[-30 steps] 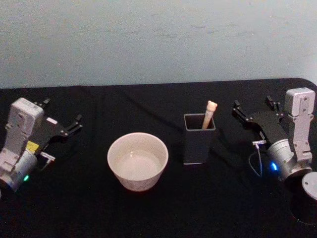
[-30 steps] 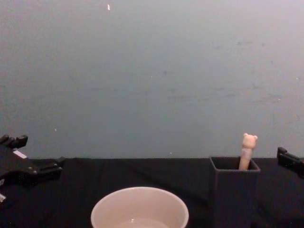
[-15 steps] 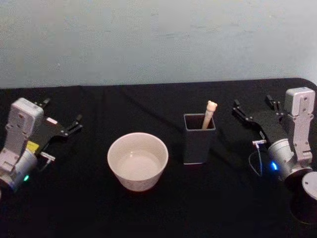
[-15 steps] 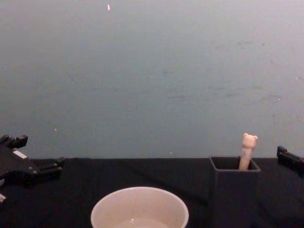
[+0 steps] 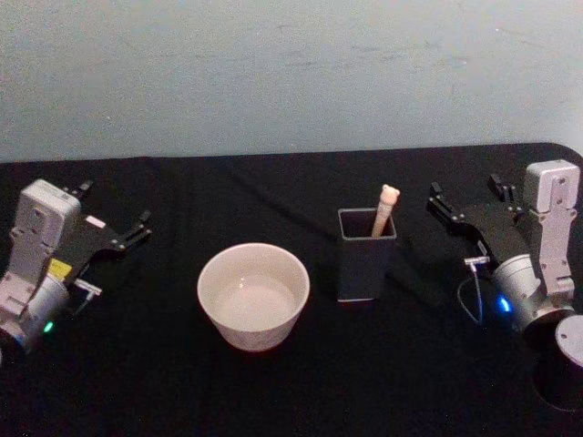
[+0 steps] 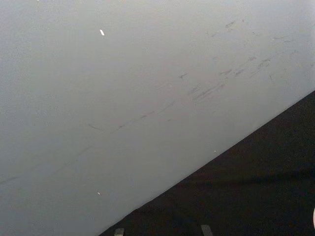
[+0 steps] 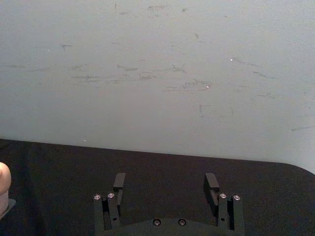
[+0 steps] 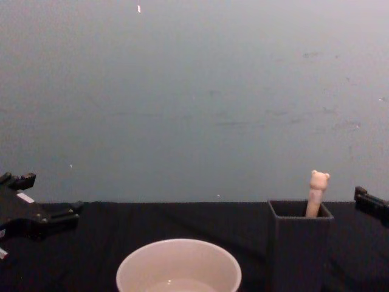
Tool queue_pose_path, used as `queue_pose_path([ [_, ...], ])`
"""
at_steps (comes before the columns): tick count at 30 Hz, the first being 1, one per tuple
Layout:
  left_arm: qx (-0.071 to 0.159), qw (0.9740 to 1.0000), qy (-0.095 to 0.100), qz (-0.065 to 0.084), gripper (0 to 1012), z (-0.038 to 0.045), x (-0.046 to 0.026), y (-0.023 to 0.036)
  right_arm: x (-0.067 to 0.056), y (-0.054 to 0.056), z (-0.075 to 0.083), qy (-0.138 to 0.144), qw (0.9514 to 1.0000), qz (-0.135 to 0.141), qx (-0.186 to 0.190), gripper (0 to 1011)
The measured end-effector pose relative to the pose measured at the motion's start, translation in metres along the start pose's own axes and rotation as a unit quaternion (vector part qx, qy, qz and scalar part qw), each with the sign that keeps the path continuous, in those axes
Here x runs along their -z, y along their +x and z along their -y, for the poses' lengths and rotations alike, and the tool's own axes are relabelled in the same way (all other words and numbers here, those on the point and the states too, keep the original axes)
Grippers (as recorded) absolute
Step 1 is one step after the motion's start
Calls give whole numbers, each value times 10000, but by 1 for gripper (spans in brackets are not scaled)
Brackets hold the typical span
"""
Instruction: Pick up the stirring spoon with one hand, stir inside the cup, then place it back in its original position.
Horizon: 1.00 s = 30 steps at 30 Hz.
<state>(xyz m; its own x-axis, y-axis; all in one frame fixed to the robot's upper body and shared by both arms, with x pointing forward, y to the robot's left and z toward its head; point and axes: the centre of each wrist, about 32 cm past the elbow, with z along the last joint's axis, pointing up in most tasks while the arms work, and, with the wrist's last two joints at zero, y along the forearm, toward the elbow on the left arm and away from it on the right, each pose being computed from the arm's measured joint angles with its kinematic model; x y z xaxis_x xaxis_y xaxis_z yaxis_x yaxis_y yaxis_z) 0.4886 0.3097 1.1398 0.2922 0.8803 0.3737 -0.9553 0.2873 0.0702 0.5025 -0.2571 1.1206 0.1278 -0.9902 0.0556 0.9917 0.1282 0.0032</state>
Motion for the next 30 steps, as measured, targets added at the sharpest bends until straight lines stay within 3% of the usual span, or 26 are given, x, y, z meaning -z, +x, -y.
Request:
queue_pose_path([
  [30,0,10000,0,0,1001,0,0,0,0,0,0,-1,10000,0,0,1003],
])
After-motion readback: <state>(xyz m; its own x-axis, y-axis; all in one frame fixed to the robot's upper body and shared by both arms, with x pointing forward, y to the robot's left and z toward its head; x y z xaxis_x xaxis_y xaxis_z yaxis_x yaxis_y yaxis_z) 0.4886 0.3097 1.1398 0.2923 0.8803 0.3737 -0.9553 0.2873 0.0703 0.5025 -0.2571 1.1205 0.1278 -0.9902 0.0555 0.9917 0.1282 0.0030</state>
